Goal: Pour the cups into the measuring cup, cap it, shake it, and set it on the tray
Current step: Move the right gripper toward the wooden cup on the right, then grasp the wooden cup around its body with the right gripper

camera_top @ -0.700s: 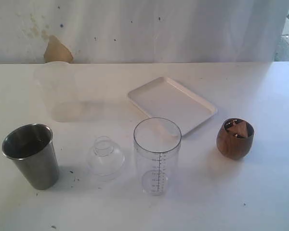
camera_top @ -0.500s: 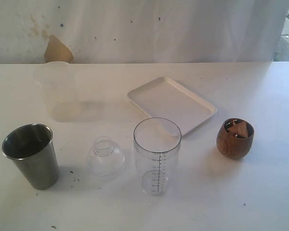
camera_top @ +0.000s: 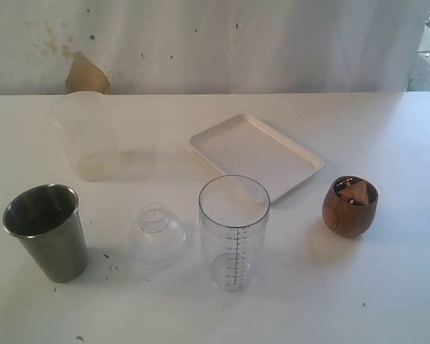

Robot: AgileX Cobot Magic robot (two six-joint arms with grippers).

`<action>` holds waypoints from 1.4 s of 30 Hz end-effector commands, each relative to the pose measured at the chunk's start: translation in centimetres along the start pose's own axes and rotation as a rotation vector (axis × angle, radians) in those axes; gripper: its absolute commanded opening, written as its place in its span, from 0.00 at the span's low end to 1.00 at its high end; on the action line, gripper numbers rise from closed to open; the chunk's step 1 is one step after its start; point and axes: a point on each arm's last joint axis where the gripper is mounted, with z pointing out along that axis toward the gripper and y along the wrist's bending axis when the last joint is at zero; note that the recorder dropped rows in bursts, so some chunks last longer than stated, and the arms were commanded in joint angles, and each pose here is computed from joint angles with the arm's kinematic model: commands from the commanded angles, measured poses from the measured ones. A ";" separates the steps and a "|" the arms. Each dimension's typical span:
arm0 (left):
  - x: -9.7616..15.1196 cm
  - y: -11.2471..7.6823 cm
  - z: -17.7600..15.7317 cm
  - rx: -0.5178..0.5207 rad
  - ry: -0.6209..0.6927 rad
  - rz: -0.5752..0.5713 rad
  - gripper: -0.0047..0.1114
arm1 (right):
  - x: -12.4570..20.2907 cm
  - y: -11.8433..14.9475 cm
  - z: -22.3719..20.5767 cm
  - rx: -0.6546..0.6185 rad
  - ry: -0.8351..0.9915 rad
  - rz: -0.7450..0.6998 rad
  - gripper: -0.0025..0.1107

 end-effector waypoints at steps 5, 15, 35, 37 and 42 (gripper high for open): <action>0.2 0.0 0.0 0.006 0.003 0.000 0.05 | 4.9 0.4 5.4 -0.139 0.298 -0.086 0.95; 0.2 0.0 0.0 0.006 0.003 0.000 0.05 | 9.2 -1.2 10.4 -0.068 0.410 -0.133 0.95; 0.2 0.0 0.0 0.006 0.003 0.000 0.05 | 15.3 -2.4 14.8 -0.082 0.505 -0.180 0.95; 0.2 0.0 0.0 0.006 0.003 0.000 0.05 | 15.6 -2.5 15.1 -0.082 0.503 -0.178 0.95; 0.2 0.0 0.0 0.006 0.003 0.000 0.05 | 16.3 -2.6 15.5 -0.084 0.493 -0.174 0.95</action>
